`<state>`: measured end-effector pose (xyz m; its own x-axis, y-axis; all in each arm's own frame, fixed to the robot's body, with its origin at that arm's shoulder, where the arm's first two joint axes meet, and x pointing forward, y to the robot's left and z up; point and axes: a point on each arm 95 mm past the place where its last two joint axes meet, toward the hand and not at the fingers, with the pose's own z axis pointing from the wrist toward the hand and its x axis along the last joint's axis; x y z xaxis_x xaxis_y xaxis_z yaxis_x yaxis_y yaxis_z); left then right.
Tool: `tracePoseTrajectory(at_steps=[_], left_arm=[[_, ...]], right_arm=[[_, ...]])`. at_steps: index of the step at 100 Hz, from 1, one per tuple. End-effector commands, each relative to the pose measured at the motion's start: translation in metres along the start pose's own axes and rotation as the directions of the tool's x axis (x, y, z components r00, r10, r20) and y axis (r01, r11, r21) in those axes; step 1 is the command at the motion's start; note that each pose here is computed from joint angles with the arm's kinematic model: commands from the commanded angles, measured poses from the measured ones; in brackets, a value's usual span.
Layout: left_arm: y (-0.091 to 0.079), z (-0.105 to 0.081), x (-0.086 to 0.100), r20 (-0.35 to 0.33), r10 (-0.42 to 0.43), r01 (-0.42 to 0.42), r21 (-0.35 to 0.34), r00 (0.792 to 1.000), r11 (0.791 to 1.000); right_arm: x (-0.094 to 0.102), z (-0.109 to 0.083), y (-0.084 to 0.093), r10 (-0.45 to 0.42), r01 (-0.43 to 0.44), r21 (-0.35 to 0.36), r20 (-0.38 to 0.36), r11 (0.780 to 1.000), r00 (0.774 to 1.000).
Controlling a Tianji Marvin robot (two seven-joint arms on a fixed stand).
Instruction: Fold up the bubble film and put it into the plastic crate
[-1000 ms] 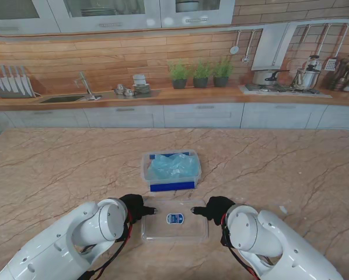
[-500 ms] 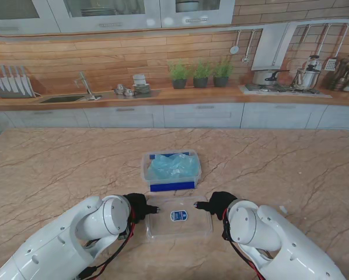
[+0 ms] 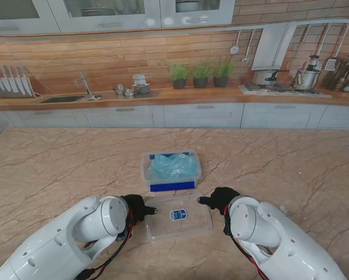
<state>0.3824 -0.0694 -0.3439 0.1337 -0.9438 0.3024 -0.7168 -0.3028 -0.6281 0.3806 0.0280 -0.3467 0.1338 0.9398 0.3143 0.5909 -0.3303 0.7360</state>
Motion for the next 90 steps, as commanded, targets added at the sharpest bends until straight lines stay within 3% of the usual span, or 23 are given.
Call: tracePoseTrajectory(at_steps=[1, 32, 53, 90], left_arm=[[0.010, 0.002, -0.005, 0.012, -0.006, 0.006, -0.019, 1.000, 1.000], [0.007, 0.001, -0.010, 0.035, -0.007, 0.007, 0.005, 0.999, 1.000], [0.001, 0.013, -0.003, 0.064, 0.004, -0.008, 0.062, 0.998, 0.998], [-0.005, 0.029, 0.007, 0.103, -0.055, 0.049, 0.058, 0.993, 0.997]], right_arm=[[0.001, -0.003, -0.001, 0.002, -0.002, -0.007, 0.004, 1.000, 1.000], [-0.003, -0.004, 0.005, -0.047, 0.048, -0.032, 0.037, 0.998, 0.998], [0.001, 0.000, 0.009, -0.095, 0.096, -0.018, 0.051, 0.995, 0.994], [0.011, 0.015, 0.009, -0.109, 0.108, 0.018, 0.104, 0.994, 0.989]])
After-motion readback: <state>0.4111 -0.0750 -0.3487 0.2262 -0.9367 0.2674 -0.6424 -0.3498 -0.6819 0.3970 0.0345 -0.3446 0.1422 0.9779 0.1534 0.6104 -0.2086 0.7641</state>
